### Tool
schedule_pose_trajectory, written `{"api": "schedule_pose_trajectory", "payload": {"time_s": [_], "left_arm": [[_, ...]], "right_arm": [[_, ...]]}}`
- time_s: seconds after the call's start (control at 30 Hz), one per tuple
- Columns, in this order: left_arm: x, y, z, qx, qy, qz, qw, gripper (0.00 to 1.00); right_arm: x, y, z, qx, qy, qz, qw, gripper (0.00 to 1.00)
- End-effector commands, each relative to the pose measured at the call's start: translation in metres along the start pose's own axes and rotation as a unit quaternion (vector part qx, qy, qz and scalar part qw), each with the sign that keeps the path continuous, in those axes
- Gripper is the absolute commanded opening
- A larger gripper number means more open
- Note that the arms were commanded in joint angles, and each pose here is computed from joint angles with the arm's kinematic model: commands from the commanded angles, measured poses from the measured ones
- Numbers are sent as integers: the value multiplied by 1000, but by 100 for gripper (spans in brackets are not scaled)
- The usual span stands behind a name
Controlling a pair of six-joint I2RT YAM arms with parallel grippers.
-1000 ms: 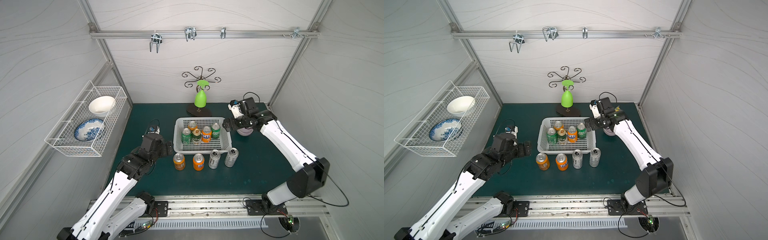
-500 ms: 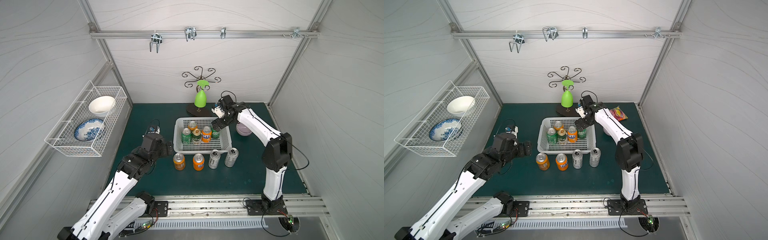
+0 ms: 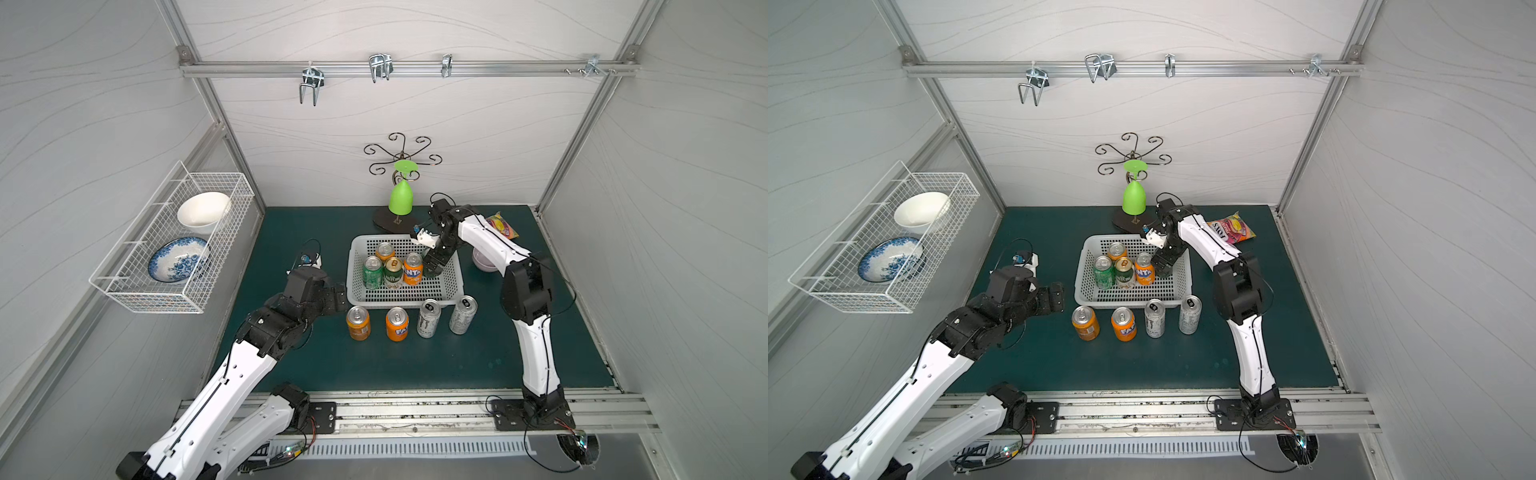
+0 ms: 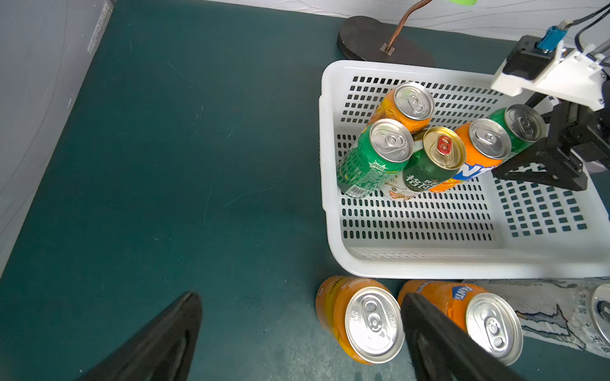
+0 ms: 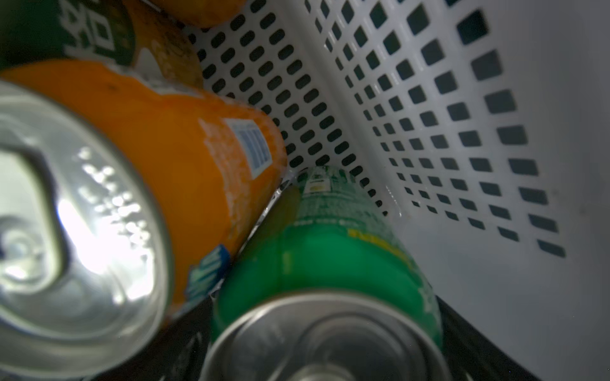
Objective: Take out the drinks from the basket
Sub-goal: Pick up the drink from the basket.
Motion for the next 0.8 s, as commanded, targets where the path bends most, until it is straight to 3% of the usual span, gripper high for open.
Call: {"api": "schedule_pose_trajectory", "payload": {"time_s": [0.0, 0.47, 0.77], "left_arm": [[0, -4, 8, -13, -18, -11, 1000, 99], [1, -2, 7, -13, -17, -6, 1000, 99], [3, -2, 7, -13, -15, -5, 1000, 98]], "right_arm": [[-1, -3, 4, -27, -6, 8, 1000, 99], [32, -7, 15, -52, -1, 8, 999, 99], [37, -8, 23, -53, -12, 12, 998, 91]]}}
Point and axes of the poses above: each gripper's point midway between its finger pads, its own x axis out along the fingers, its own y axis along the line the jaws close on, z = x × y, the point moved 2 cm from there along -x, back along the fingers, and after that the axes turned 2 degrees about -x, right-handed, at the moved point
